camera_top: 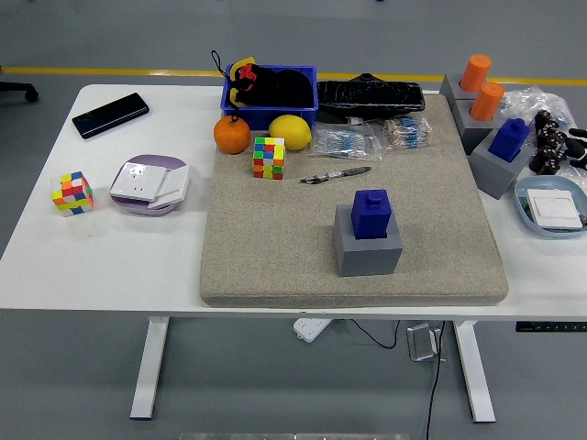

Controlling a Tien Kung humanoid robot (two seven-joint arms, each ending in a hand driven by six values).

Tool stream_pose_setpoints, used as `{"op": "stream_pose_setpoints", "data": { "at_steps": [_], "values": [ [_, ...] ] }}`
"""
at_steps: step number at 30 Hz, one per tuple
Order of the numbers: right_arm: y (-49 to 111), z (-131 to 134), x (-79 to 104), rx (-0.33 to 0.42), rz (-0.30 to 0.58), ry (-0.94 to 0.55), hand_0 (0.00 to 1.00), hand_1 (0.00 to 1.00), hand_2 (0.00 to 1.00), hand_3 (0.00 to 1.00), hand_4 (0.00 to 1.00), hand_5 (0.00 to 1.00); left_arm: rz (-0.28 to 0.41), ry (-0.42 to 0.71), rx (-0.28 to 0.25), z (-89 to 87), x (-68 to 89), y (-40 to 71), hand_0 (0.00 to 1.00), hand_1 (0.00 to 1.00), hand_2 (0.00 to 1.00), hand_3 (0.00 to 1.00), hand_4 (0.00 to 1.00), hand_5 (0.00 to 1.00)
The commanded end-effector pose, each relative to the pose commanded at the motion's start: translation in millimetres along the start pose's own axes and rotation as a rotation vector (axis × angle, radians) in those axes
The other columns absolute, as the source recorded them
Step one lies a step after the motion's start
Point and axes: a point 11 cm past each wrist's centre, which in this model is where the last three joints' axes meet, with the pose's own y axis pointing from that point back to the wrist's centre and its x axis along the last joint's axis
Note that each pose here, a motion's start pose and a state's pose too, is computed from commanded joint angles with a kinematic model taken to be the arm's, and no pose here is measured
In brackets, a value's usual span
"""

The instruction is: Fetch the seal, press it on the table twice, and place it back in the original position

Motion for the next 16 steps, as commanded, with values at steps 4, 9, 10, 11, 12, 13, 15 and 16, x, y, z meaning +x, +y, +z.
{"op": "stream_pose_setpoints", "data": {
  "at_steps": [4,9,10,11,12,13,15,16],
  "values": [
    [0.8,-0.1,0.9,0.001,0.004,-0.002,0.842,0.797,0.788,0.779,0.998,0.593,-0.002,0.003,0.000,-1.0,-1.3,-0.3,0.739,0.695,0.684,0.742,0.653,0.312],
    [0.7,-0.7,-0.2,0.004,0.003,-0.004,0.840,0.796,0.788,0.777,0.998,0.577,0.001,0.004,-0.006,1.6,0.3,0.2,0.739,0.695,0.684,0.742,0.652,0.312],
    [0.5,-0.9,-0.2,0.004,0.003,-0.004,0.840,0.796,0.788,0.777,0.998,0.577,0.002,0.003,-0.007,2.0,0.9,0.4,0.739,0.695,0.684,0.742,0.652,0.312],
    [0.3,-1.3,-0.1,0.005,0.003,-0.003,0.840,0.795,0.787,0.777,0.998,0.567,0.003,0.002,-0.007,2.3,1.4,0.5,0.739,0.695,0.684,0.742,0.652,0.312],
    [0.1,-1.8,0.2,0.006,0.004,-0.003,0.840,0.795,0.787,0.777,0.998,0.567,0.004,0.001,-0.007,2.5,1.9,0.6,0.739,0.695,0.684,0.742,0.652,0.312],
    [0.0,-2.5,0.7,0.008,0.006,-0.003,0.840,0.795,0.787,0.777,0.998,0.567,0.005,0.002,-0.007,2.7,2.3,0.6,0.739,0.695,0.684,0.742,0.652,0.312],
    [0.1,-3.1,1.4,0.010,0.007,-0.002,0.840,0.795,0.787,0.777,0.998,0.567,0.006,0.003,-0.008,2.7,2.7,0.7,0.739,0.695,0.684,0.742,0.652,0.312],
    [0.2,-3.5,1.8,0.010,0.008,-0.002,0.840,0.795,0.787,0.777,0.998,0.567,0.005,0.003,-0.008,2.6,2.6,0.7,0.739,0.695,0.684,0.742,0.652,0.312]
  ]
}}
